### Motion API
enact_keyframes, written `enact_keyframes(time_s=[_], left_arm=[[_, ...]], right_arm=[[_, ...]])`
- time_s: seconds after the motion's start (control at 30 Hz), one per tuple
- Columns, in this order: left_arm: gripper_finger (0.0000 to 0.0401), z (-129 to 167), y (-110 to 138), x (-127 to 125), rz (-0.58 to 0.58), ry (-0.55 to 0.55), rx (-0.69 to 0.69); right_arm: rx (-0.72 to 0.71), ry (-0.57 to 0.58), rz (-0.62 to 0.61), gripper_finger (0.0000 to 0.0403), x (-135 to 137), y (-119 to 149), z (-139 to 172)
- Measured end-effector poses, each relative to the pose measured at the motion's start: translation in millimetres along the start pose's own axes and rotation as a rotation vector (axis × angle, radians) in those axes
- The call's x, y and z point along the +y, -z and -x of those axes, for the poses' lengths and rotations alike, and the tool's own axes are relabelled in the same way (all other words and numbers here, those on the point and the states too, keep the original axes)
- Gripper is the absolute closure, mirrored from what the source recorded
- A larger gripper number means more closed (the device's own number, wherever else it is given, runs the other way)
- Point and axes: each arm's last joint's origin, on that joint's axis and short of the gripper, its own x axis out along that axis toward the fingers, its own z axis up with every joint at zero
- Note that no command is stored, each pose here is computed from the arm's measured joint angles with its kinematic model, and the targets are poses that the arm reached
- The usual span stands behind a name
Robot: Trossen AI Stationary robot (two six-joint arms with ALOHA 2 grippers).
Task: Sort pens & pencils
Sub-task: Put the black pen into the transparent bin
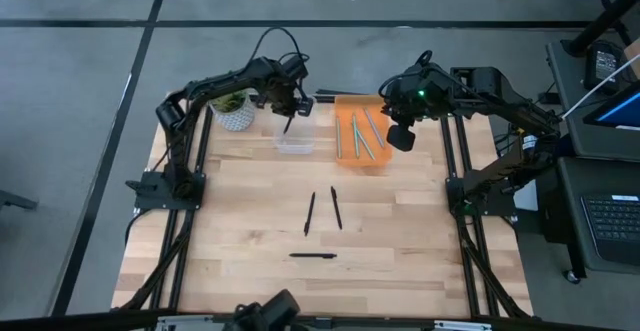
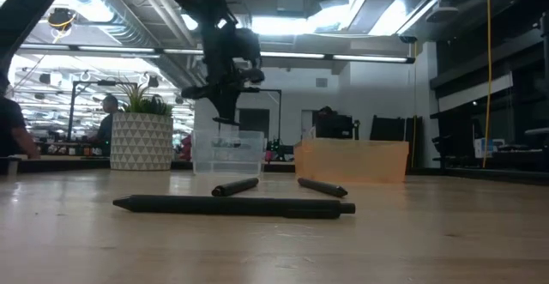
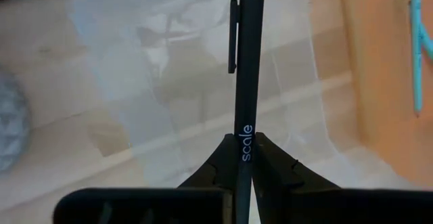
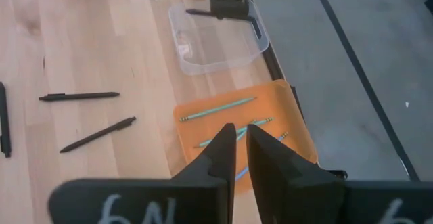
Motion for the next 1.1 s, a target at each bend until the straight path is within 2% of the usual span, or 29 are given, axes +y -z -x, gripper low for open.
enact_keyframes(time_s=[0.2,0.37,0.93,1.1], left_arm=[[0.0381,-22.1,-4.0,-0.4,-0.023,-0.017,0.044],[0.0381,-22.8,-8.1,-2.0,-0.027,-0.001,0.005],[0.0381,-33.5,-12.2,-2.3,-0.051,-0.002,0.000],[0.0362,-33.5,-13.2,-3.5,-0.058,0.018,-0.005]], right_arm=[[0.000,-0.001,-0.022,0.0364,0.1,0.0,0.0],[0.000,-0.001,-0.022,0.0364,0.1,0.0,0.0],[0.000,-0.002,-0.025,0.0364,0.1,0.1,0.2],[0.000,-0.002,-0.026,0.0364,0.0,0.1,0.1]])
